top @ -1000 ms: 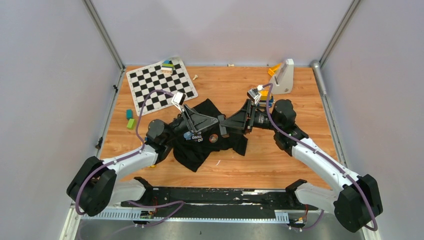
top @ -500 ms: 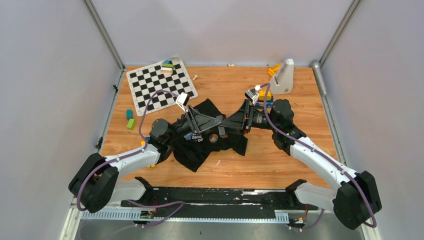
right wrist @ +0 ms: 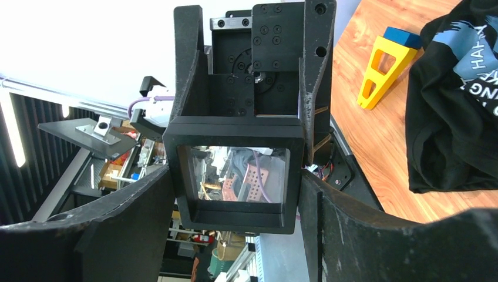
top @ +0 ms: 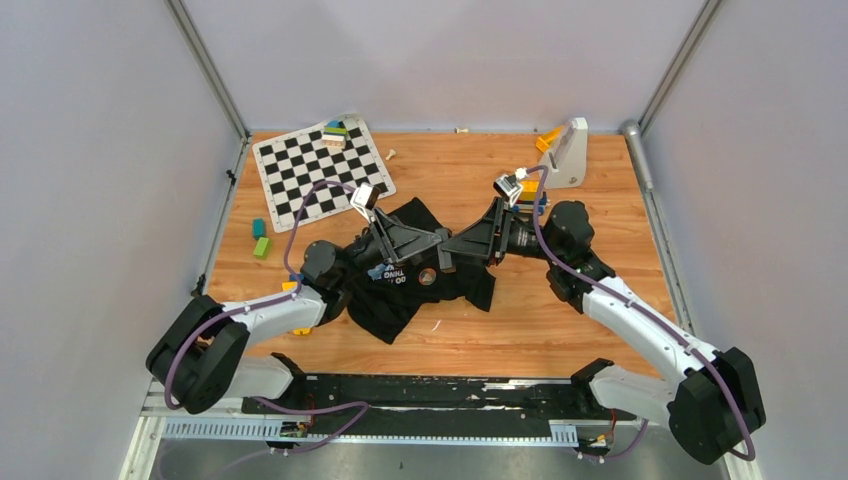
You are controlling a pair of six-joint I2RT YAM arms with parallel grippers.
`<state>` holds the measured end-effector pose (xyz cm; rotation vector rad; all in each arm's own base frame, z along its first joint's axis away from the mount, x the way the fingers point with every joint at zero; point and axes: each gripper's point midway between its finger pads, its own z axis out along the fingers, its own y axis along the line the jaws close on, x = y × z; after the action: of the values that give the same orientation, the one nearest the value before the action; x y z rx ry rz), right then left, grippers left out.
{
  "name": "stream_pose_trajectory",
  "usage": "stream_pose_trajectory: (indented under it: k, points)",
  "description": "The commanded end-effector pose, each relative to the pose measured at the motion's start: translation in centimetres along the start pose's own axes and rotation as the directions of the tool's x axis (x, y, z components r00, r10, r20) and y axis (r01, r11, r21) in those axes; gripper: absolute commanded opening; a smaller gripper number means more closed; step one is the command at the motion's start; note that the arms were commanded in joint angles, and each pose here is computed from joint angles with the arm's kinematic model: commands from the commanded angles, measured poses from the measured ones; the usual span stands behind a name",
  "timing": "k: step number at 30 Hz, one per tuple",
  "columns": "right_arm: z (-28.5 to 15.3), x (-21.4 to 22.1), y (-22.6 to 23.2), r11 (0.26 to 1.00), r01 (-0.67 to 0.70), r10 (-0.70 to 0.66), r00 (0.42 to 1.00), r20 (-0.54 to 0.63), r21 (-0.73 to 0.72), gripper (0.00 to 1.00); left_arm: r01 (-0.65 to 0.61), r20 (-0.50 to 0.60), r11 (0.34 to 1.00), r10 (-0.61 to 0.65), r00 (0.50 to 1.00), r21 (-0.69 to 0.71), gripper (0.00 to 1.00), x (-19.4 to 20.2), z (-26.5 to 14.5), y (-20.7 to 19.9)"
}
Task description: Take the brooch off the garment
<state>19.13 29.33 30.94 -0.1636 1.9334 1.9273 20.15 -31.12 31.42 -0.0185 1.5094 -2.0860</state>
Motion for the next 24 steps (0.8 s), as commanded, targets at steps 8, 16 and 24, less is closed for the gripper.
stream_pose_trajectory:
  k: [8,16,24]
  points:
    - [-0.4,0.9,2.4,0.997,0.036,-0.039,0.999,-0.037,-0.072,0.52,-0.047,0.002,0.996,0.047,0.999,0.075,0.54,-0.2,0.5,-2.5]
    - [-0.7,1.1,3.2,0.994,0.046,-0.051,0.998,-0.044,-0.102,0.48,-0.066,0.012,0.996,0.065,0.998,0.059,0.04,-0.3,0.3,-2.2]
    - [-1.2,1.1,4.3,0.989,0.048,-0.053,0.998,-0.034,-0.141,0.50,-0.058,0.021,0.994,0.057,0.998,0.093,0.00,-0.3,0.0,-2.5]
